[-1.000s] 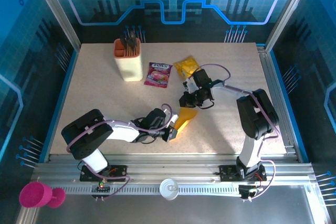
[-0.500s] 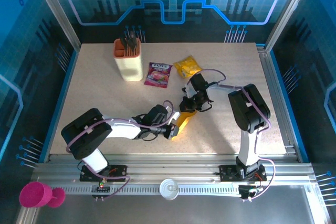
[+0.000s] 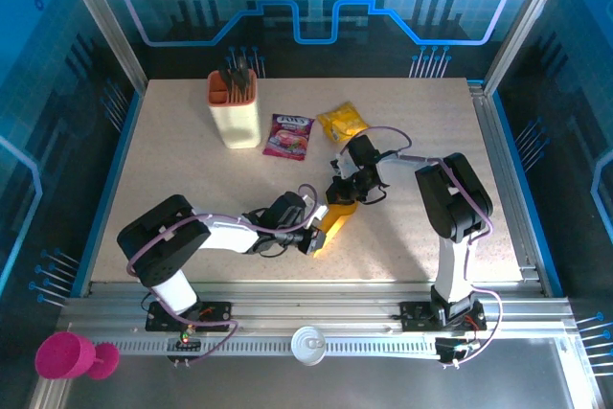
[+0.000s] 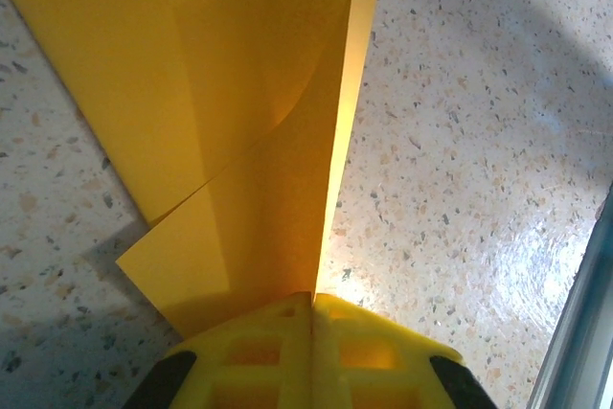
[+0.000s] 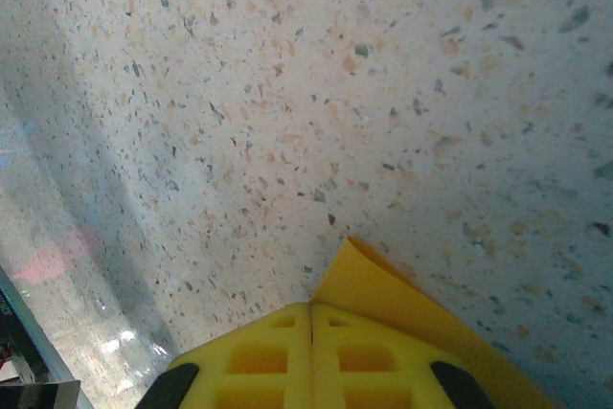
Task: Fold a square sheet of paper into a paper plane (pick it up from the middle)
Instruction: Fold the wing for the fifth time at the center of the table.
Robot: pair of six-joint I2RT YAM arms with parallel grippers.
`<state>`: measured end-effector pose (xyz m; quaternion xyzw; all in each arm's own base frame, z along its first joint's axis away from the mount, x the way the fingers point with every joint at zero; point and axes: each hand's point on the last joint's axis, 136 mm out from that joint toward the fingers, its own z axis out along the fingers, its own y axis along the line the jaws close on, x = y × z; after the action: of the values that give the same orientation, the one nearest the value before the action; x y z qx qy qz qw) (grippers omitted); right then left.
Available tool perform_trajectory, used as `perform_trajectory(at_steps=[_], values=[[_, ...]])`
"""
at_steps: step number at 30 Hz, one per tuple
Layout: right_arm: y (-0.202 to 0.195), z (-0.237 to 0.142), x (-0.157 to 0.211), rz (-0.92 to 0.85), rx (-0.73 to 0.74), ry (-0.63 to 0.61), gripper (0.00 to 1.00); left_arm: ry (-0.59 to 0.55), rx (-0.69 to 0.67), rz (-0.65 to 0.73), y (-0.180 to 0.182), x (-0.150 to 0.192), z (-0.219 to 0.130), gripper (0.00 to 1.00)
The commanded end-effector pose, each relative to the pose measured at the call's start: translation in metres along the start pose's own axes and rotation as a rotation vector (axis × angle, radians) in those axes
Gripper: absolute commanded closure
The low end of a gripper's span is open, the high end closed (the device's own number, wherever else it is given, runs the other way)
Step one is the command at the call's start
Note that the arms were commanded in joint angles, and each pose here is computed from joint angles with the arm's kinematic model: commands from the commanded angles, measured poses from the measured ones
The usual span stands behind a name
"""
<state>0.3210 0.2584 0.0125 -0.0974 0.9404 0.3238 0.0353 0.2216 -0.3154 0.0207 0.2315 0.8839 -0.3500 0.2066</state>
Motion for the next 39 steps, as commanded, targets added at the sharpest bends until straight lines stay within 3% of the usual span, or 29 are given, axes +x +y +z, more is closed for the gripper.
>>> perform_trajectory(at_steps=[1,7,14,25,39], values=[[-0.009,0.002,0.013,0.032,0.044,0.056,0.96,0.010,0.007,-0.034,0.007,0.010,0.003,1.00],[0.032,-0.044,-0.011,-0.011,-0.062,-0.066,0.95,-0.001,0.001,-0.045,0.010,0.013,0.002,1.00],[0.052,-0.074,0.014,-0.031,-0.130,-0.180,0.94,-0.014,-0.002,-0.049,0.011,0.014,0.001,1.00],[0.049,-0.042,0.080,-0.103,-0.154,-0.188,0.96,-0.031,-0.003,-0.063,0.016,0.018,-0.001,1.00],[0.047,-0.014,0.075,-0.112,-0.181,-0.178,0.99,-0.049,0.002,-0.081,0.020,0.020,-0.003,1.00]])
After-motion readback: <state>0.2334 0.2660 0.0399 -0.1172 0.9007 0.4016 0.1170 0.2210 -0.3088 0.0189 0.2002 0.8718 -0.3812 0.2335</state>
